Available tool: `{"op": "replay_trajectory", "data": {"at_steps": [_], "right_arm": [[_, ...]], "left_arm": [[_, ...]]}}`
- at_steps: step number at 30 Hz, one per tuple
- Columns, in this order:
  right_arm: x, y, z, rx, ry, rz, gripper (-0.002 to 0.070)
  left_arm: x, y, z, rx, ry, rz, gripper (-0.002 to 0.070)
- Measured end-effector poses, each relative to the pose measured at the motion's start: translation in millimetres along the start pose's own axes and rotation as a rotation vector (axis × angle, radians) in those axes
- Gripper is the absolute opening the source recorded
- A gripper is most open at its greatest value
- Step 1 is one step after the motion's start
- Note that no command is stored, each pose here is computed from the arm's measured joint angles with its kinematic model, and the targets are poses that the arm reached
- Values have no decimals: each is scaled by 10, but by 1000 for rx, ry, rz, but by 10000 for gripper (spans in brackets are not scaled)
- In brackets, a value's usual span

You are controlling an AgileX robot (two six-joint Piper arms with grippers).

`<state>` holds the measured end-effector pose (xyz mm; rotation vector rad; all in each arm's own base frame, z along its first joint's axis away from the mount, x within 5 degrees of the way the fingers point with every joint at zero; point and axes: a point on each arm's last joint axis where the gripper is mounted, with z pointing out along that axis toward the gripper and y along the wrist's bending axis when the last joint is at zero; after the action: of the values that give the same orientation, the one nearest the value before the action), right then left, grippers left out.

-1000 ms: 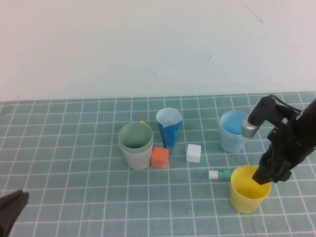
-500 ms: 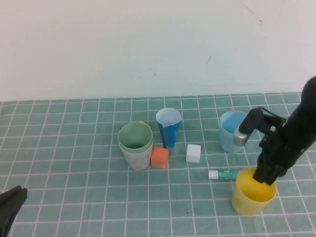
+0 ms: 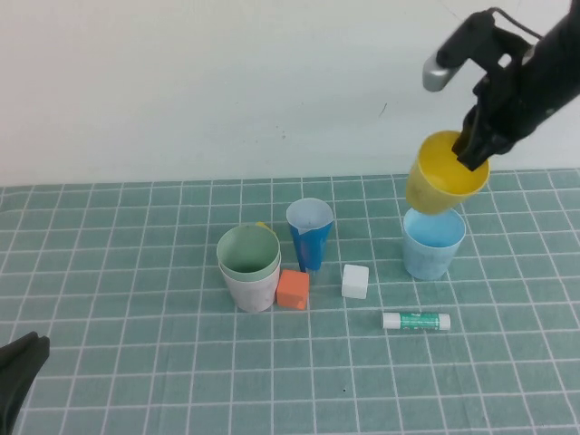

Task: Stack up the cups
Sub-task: Place the yellow cup on the blue cup, then pick up the blue cup

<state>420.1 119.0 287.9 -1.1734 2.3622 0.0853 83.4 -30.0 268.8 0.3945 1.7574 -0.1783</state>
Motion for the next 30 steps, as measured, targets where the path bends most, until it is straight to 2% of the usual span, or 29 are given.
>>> {"op": "replay_trajectory", "data": {"at_steps": [4,9,15,17,22,23,26,30], "right_arm": [[-43,-113,235,2,44,11,16],[56,-134,607,-41,130,29,16],[101,-131,746,-59,158,38,29],[94,-129,743,-62,153,43,71],[81,-122,753,-73,142,63,288],[85,-122,765,-74,144,65,314],[126,-115,886,-90,165,75,358],[209,-98,1106,-116,206,103,366]], "left_arm": [[-5,0,0,0,-5,0,-1],[-5,1,0,-1,-5,2,-1],[-5,1,0,-1,-5,2,-1],[-5,2,0,-2,-5,4,-1],[-6,4,0,-5,-6,16,-1],[-6,5,0,-5,-6,18,-1],[-6,5,0,-5,-6,18,-1],[39,-1,15,-4,-4,25,-1]]}}
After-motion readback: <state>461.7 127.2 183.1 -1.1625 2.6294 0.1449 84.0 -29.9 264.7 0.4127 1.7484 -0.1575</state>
